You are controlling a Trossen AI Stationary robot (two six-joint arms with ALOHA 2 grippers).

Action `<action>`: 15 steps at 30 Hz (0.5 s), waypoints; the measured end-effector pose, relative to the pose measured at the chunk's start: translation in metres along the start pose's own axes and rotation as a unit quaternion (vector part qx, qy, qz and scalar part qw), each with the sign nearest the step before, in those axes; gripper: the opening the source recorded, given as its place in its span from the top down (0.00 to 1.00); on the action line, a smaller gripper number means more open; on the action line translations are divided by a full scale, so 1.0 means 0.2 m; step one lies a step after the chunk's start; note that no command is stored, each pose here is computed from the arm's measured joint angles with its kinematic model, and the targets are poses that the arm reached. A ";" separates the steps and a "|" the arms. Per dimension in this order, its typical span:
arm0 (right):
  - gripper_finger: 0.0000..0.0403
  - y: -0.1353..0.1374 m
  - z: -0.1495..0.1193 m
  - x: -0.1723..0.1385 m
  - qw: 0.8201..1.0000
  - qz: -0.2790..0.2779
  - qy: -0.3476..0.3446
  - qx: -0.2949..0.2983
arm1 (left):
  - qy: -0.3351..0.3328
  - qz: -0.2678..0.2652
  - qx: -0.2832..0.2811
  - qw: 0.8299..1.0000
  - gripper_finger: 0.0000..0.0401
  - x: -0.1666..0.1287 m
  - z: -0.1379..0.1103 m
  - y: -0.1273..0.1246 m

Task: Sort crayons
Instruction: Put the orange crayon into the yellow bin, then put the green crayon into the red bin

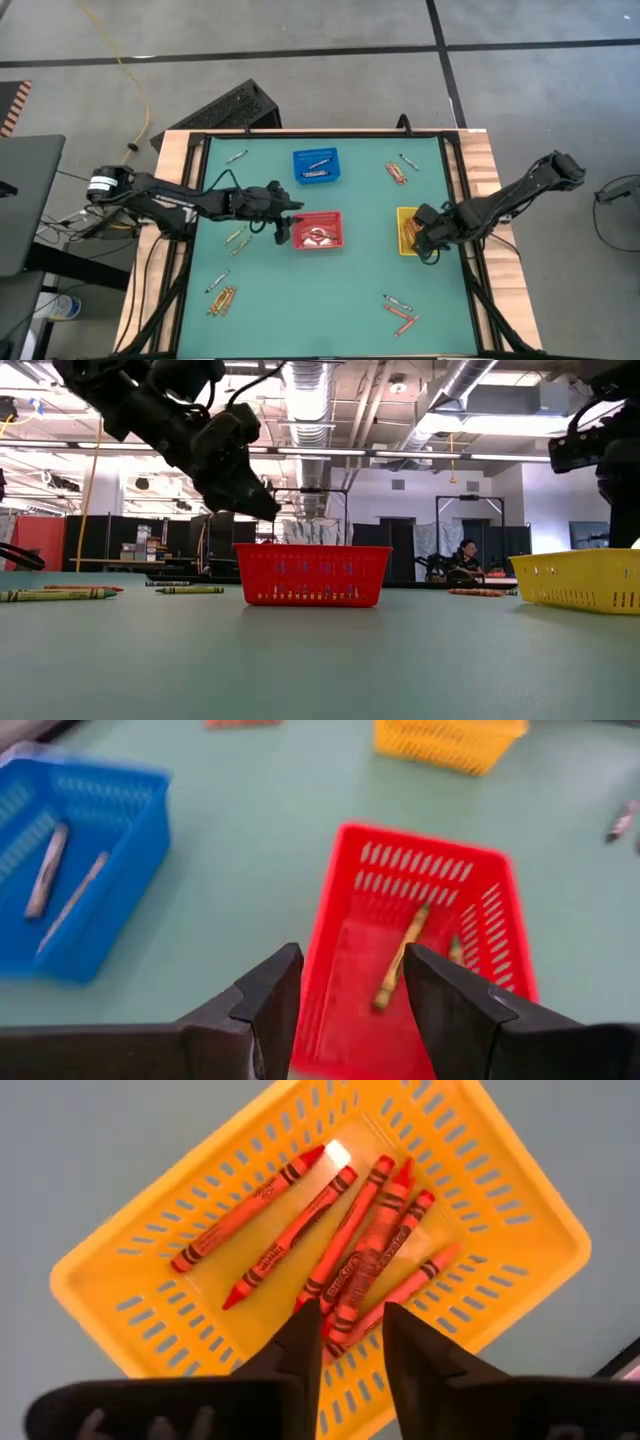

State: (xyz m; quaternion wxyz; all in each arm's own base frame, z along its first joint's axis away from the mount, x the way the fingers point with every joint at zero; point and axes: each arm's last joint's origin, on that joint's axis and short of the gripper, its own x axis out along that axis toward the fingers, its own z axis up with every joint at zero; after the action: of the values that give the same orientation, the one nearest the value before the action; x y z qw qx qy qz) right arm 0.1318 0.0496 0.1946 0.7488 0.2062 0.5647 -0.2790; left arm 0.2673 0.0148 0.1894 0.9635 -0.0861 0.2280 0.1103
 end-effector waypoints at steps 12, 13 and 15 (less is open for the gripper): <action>0.71 0.01 -0.02 -0.14 0.986 0.057 -0.137 -0.071 | 0.207 0.059 -0.124 0.969 0.58 -0.24 0.00 -0.02; 0.71 0.01 -0.02 -0.15 0.985 0.061 -0.144 -0.076 | 0.225 0.068 -0.139 0.962 0.58 -0.26 -0.02 -0.03; 0.71 0.02 -0.02 -0.15 0.983 0.063 -0.152 -0.086 | 0.262 0.088 -0.165 0.947 0.58 -0.28 -0.06 -0.05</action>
State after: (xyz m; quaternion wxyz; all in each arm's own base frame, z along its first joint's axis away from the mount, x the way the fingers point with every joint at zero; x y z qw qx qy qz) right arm 0.1244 0.0604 0.2226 0.8572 0.1316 0.4516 -0.2096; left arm 0.2149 -0.0068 0.2050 0.8286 -0.2495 0.4578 0.2041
